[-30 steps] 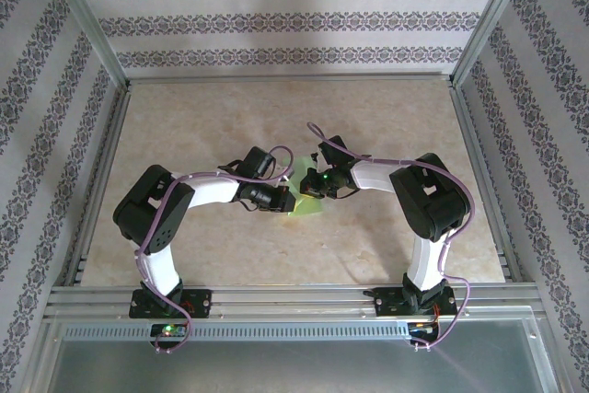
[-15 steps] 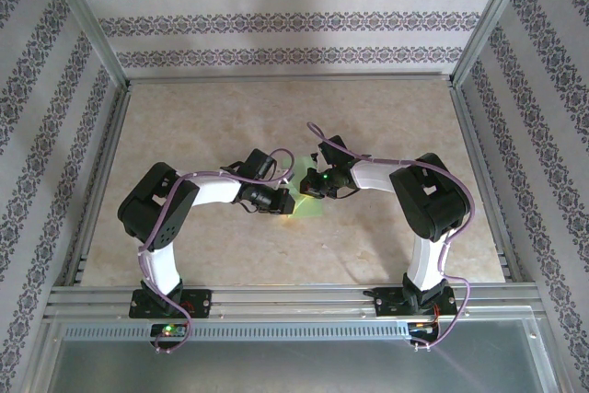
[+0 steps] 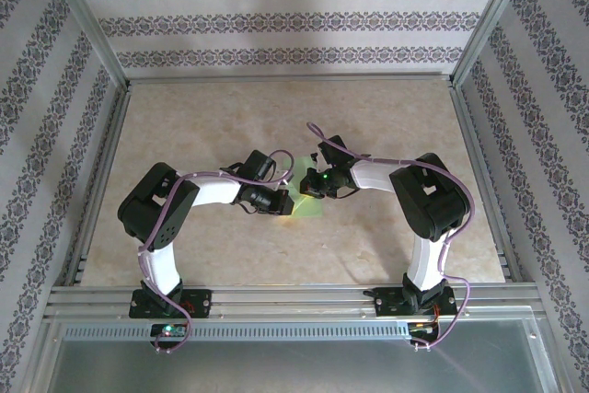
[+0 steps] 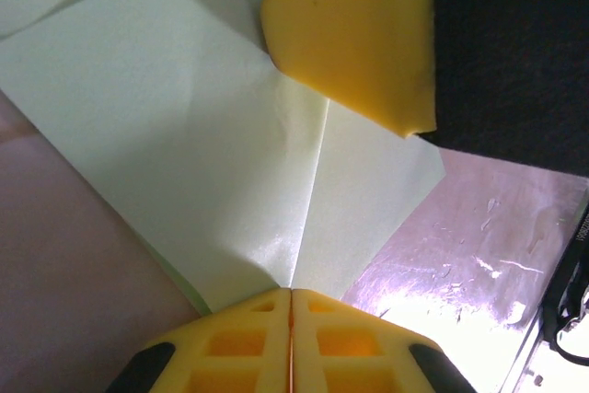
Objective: Fold a paper plane with a square sheet of paper (fold left side to right side)
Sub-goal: Fold the triangle a second time at the center of the table.
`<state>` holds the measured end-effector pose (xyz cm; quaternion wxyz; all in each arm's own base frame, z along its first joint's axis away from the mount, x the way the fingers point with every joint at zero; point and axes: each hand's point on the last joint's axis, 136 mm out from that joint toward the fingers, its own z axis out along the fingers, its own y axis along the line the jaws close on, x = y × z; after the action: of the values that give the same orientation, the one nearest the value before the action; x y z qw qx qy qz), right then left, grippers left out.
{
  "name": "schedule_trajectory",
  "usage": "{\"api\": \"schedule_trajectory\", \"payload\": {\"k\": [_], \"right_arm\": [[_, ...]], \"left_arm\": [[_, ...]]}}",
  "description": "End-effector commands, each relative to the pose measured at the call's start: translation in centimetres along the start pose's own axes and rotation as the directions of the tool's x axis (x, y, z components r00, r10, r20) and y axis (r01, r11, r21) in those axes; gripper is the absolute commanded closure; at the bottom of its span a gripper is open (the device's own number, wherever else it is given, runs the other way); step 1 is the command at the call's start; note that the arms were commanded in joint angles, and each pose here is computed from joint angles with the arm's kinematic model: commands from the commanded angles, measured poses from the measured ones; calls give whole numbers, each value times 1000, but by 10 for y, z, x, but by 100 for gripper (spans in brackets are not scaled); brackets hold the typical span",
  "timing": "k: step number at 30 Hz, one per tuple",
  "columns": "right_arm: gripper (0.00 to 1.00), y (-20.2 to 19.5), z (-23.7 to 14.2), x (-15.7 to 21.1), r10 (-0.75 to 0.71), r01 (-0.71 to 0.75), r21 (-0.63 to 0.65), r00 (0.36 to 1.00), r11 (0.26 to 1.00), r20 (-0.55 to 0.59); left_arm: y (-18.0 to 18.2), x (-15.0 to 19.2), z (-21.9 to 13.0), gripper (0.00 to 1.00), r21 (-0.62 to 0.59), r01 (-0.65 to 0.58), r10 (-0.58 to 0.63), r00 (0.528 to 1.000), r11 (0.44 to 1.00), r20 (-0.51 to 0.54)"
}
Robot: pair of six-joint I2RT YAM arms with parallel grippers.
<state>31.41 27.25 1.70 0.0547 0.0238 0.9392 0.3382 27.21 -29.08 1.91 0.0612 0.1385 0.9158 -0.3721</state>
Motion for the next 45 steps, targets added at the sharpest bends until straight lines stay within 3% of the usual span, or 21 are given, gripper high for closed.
{"api": "schedule_trajectory", "payload": {"k": [1,6,11,18,29,45], "right_arm": [[100,3,2,4,-18,18,17,999,1000,-30],[100,31,-18,-13,-67,69,-31,997,997,39],[100,39,-22,-2,-115,117,-48,992,992,44],[100,26,-8,24,-161,162,-32,987,986,15],[100,24,3,26,-187,188,-58,982,980,27],[100,-7,15,35,-204,205,14,979,979,-2]], "left_arm": [[20,21,7,94,-73,0,-4,998,997,-56],[30,30,11,99,-125,-1,-8,997,992,-73],[32,30,13,100,-139,-11,1,997,990,-71],[34,30,14,100,-158,-17,6,997,987,-73],[33,28,13,100,-165,-20,7,997,986,-76],[41,34,10,100,-207,-26,6,995,978,-98]]}}
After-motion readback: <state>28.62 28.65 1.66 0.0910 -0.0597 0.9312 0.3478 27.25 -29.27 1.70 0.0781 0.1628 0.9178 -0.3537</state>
